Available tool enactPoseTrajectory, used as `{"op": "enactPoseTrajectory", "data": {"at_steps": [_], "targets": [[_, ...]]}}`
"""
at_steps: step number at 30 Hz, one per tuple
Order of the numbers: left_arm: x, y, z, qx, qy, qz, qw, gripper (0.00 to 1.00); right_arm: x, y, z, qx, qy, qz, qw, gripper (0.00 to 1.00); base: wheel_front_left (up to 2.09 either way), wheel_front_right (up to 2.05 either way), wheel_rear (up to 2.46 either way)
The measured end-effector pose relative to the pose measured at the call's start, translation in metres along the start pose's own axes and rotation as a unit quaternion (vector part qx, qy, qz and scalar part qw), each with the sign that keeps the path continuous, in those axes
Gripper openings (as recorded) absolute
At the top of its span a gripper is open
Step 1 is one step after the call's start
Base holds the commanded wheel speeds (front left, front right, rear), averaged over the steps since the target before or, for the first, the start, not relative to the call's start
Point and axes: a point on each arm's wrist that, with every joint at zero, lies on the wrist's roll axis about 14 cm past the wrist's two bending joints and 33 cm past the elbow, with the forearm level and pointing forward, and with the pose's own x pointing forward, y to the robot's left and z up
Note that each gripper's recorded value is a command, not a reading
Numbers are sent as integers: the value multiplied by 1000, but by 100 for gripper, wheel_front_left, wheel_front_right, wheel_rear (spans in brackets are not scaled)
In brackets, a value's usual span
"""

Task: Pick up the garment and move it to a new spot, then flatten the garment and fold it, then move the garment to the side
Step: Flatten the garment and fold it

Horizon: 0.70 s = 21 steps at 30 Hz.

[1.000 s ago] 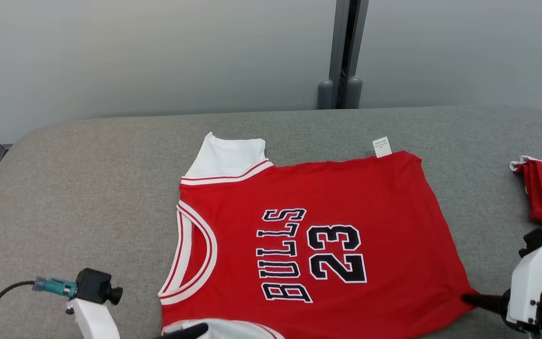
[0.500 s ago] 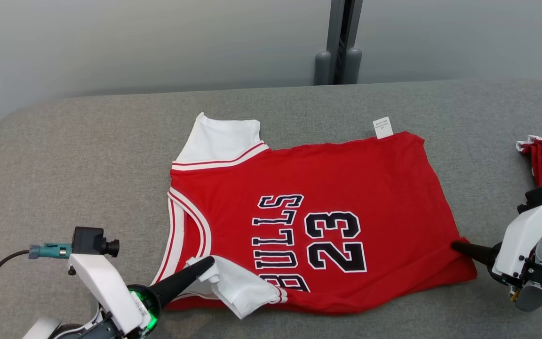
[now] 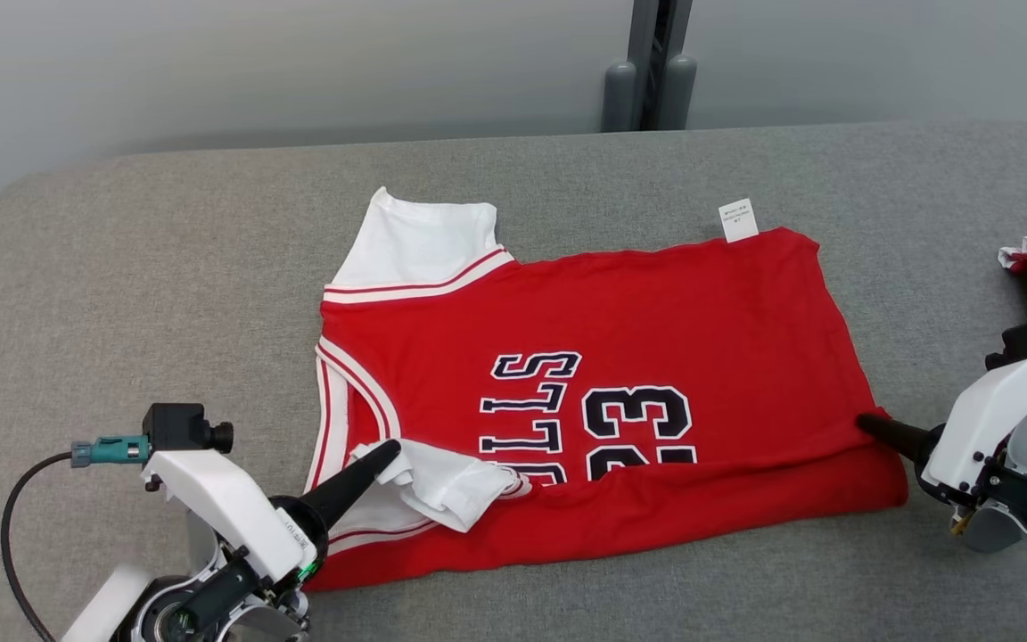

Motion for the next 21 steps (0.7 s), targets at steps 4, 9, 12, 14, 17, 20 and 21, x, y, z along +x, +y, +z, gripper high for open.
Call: {"op": "enactPoseTrajectory", "data": {"at_steps": [4,9,12,14,17,20,21], "targets": [[8,7,12,-2,-28,12,1000,0,4,2,2,0,-9,1,1000,0,0,0,0],[16,11,26,-6,-58,19,998,0,7,2,5,-3,-16,1,1000,0,0,0,0],[20,14,31,-10,-71,24,997,0,8,3,6,-2,-21,2,1000,0,0,0,0],[22,18,33,-12,-76,29,997,0,8,4,5,0,-22,4,1000,0,0,0,0],[27,19,32,-12,-77,30,997,13,9,2,4,4,-24,3,1000,70,0,0,0],[32,21,31,-15,-78,32,996,51,9,2,7,14,-37,5,999,100,0,0,0],[33,21,31,-17,-79,33,996,69,9,4,9,15,-43,7,999,100,0,0,0]]}}
